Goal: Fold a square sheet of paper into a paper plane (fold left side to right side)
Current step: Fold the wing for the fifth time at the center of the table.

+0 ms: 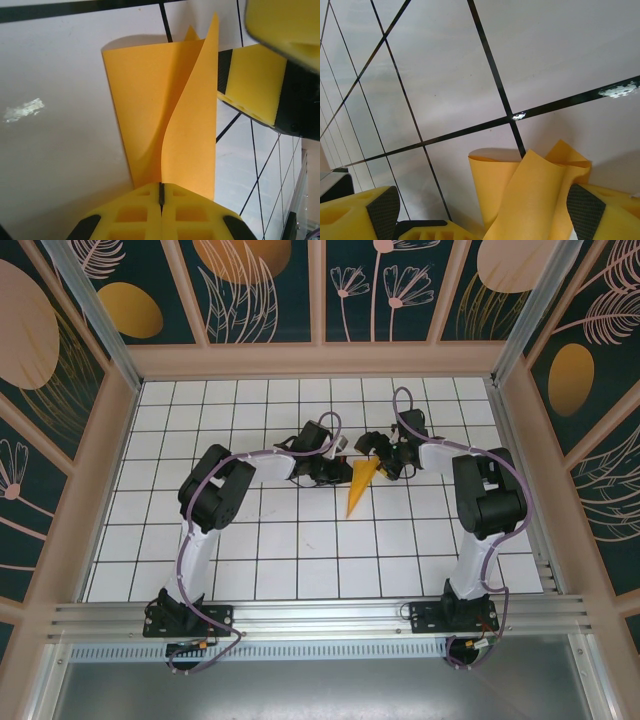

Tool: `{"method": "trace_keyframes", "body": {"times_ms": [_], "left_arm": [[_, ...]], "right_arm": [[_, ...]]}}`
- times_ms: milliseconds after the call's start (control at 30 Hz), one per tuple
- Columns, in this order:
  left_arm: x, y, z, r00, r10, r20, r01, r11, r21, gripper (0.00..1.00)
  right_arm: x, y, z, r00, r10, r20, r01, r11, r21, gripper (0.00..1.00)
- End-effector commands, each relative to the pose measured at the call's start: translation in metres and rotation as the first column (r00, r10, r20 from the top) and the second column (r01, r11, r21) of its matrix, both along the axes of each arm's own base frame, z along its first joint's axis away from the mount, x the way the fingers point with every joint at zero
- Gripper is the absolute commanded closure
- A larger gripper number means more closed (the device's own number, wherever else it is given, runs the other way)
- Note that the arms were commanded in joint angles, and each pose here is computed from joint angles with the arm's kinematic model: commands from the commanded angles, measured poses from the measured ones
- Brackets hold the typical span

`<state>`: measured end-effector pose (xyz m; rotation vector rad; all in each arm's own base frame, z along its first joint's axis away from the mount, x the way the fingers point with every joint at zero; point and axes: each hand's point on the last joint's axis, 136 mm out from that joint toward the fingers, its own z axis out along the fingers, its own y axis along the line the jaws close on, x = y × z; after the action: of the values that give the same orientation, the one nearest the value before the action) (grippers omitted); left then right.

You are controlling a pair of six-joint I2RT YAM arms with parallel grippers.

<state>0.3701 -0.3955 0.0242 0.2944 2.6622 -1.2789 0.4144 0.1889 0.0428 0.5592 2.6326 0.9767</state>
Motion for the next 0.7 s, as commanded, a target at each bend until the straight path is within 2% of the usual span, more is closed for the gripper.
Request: {"method": "trace_keyframes", "body": {"times_ms": [0,333,433,500,667], "left_arm": [[0.002,0.002,-0.015,1.000,-0.003,-0.006,0.003,1.000,0.025,1.00],[-0.005,0.008,-0.029,1.000,0.003,-0.027,-0.002,0.998,0.055,1.00],[-0.004,0.009,-0.031,1.000,0.006,-0.028,-0.005,0.998,0.059,1.00],[-0.005,0.009,-0.030,1.000,0.006,-0.028,-0.004,0.998,0.059,1.00],[-0.004,0.009,-0.031,1.000,0.006,-0.027,-0.004,0.998,0.063,1.00]], "right_arm": [[-0.024,0.003,-0.037,0.994,0.035,-0.101,-0.039,0.998,-0.045,0.09],[-0.003,-0.005,0.022,0.997,0.020,0.069,-0.020,1.000,-0.012,0.09],[-0.007,-0.011,0.036,0.996,0.008,0.091,-0.006,1.000,-0.013,0.12],[-0.015,-0.013,0.039,0.996,0.007,0.091,-0.006,1.000,-0.008,0.21],[-0.045,-0.008,0.029,0.999,0.012,0.048,-0.015,0.998,0.053,0.62]]}}
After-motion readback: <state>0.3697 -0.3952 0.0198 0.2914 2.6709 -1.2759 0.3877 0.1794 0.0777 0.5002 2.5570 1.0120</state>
